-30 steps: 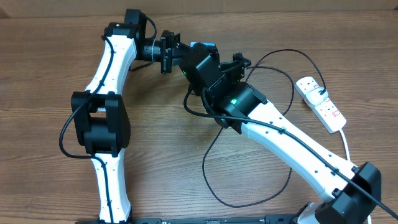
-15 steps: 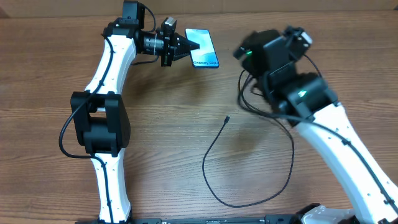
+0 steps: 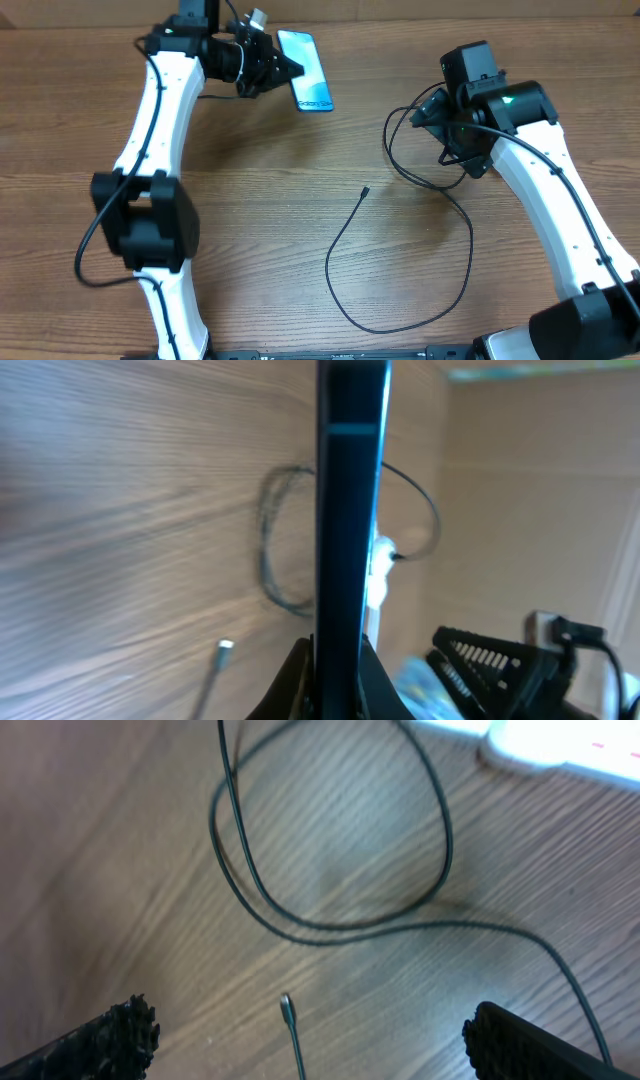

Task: Plug charger to phone and switch on socket
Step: 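Open the right gripper and swing the right arm toward the cable end, then lower the open right gripper over the black cable's USB-C connector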

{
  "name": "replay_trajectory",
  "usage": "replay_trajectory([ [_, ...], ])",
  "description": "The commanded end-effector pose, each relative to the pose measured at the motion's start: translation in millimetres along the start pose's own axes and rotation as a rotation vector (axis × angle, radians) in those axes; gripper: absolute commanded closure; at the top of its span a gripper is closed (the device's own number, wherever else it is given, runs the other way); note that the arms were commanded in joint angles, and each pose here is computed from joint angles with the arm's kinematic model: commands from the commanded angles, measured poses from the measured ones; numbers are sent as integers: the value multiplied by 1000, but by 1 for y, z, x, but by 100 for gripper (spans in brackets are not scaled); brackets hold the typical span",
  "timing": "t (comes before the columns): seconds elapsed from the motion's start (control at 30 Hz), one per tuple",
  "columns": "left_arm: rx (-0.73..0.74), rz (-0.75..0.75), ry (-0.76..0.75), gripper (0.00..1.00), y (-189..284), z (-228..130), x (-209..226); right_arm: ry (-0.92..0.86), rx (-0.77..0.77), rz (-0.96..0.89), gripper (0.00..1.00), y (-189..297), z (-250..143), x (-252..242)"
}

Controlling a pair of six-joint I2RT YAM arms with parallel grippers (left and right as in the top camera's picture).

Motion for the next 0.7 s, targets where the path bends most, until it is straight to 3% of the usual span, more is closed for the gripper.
replay_trajectory([
  [0.0, -222, 293, -119, 96, 48, 8, -8, 56, 76, 7, 0, -10, -14, 8],
  [0.1, -251, 389, -100, 96, 55, 7, 2, 77, 98, -9, 0, -18, -21, 12],
  [0.27, -225, 389, -96, 96, 54, 3, 3, 137, 156, -52, 3, -41, -39, 21],
  [0.5, -93, 121, -220, 96, 44, -12, -28, 226, 265, -98, 7, -71, -80, 36],
  [0.67, -51, 21, -268, 96, 43, -18, -39, 251, 276, -114, 10, -78, -90, 39],
])
Point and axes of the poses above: each gripper's point midway between its finger pads, its own y axis back along the fingers, its own x axis along the line the jaws close on, z = x × y, the point moved 5 cm from there along y, back along the fingers
